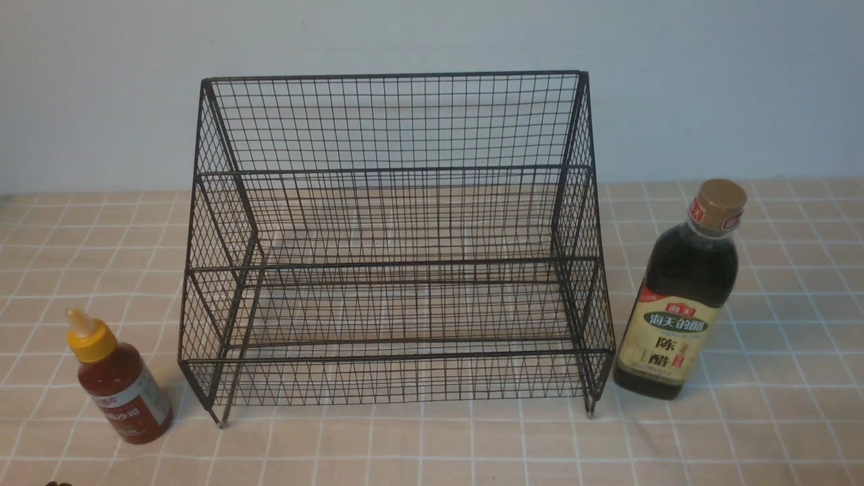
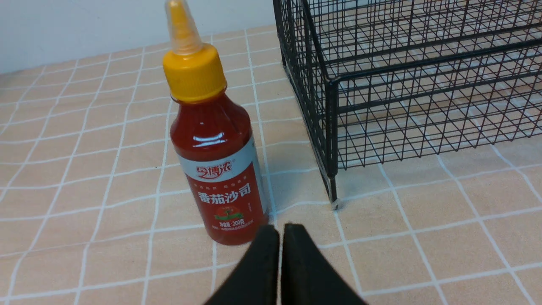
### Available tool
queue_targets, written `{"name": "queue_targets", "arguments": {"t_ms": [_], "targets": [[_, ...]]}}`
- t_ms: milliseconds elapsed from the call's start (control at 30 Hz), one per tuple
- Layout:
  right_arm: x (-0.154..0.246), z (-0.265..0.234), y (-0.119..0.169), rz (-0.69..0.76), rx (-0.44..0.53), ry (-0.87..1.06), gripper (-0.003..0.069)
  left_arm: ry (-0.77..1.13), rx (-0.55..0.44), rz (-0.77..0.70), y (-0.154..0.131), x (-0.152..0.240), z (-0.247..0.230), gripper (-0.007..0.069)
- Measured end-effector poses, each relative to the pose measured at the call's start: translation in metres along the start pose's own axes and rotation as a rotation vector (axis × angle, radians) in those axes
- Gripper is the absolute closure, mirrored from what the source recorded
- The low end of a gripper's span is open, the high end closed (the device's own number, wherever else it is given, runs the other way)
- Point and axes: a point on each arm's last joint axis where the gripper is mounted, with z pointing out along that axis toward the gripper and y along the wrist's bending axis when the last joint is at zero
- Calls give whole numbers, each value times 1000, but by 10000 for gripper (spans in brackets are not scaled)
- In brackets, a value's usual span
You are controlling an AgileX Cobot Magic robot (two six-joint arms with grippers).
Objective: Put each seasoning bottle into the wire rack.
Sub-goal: Use the right arm to grab the condiment bottle closest to it
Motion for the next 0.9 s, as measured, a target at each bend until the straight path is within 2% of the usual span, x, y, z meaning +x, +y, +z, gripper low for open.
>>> {"name": "queue_targets", "arguments": {"t_ms": [767,900], "targets": [[0,0,0,2,-2,-4,673,0,0,0,0,0,0,632],[-10,0,5,116,-59,-129,673,0,0,0,0,0,0,632]]}}
